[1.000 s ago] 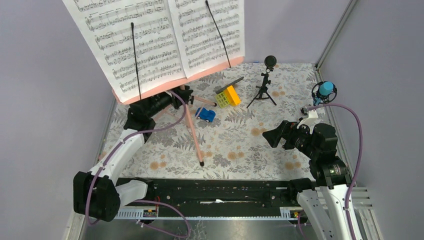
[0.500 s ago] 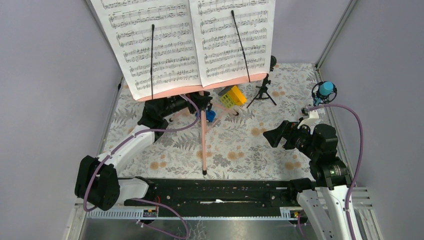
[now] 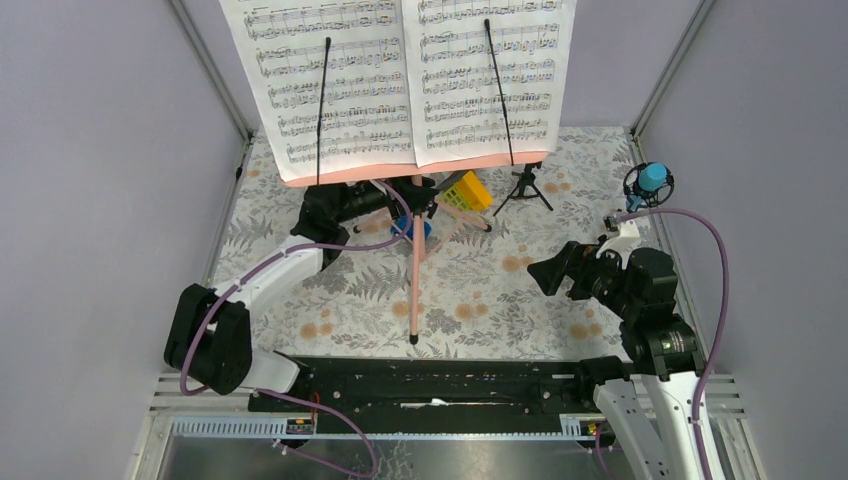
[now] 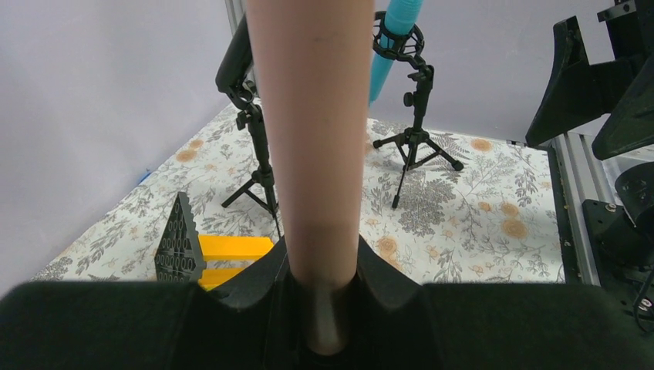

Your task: Pack up the instrument practice props

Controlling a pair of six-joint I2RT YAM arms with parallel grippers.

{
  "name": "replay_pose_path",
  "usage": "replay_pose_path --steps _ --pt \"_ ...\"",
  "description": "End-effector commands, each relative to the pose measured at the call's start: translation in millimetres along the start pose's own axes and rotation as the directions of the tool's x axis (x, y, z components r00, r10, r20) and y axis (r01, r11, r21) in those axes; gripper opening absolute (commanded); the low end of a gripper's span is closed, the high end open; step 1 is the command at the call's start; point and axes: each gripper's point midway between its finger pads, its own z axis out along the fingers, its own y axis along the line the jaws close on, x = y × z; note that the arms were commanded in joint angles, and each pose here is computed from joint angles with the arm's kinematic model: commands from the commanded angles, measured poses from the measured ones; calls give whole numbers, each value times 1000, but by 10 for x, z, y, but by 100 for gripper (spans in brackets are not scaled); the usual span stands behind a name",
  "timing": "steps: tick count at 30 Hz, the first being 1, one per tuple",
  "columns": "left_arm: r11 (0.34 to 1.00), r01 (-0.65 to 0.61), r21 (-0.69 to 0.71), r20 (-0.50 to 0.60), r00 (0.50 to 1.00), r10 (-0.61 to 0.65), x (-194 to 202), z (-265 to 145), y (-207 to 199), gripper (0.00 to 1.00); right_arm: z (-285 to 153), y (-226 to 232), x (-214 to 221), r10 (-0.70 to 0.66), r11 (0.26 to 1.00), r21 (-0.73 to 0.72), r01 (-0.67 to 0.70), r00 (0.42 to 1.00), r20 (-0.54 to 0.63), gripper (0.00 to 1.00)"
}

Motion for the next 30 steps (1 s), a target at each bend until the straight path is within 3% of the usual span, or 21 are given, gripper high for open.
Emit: replay_pose_path --steps 1,6,10,18,30 --pt "997 52 52 -47 998 -50 346 -25 -159 0 -41 56 -162 -27 1000 4 27 999 34 100" --pt "998 31 56 -45 999 -28 350 -24 -154 1 -48 64 -195 -41 999 5 40 998 39 100" --pt "999 18 35 -26 1000 -17 231 10 -88 24 -39 46 -175 -38 999 10 38 999 35 100" --pt "999 -15 40 32 999 13 -29 91 -39 50 -33 31 -158 -36 999 13 35 999 33 100" --pt "998 -53 19 133 990 50 -423 14 -75 71 -36 35 -154 -39 999 10 39 999 33 100"
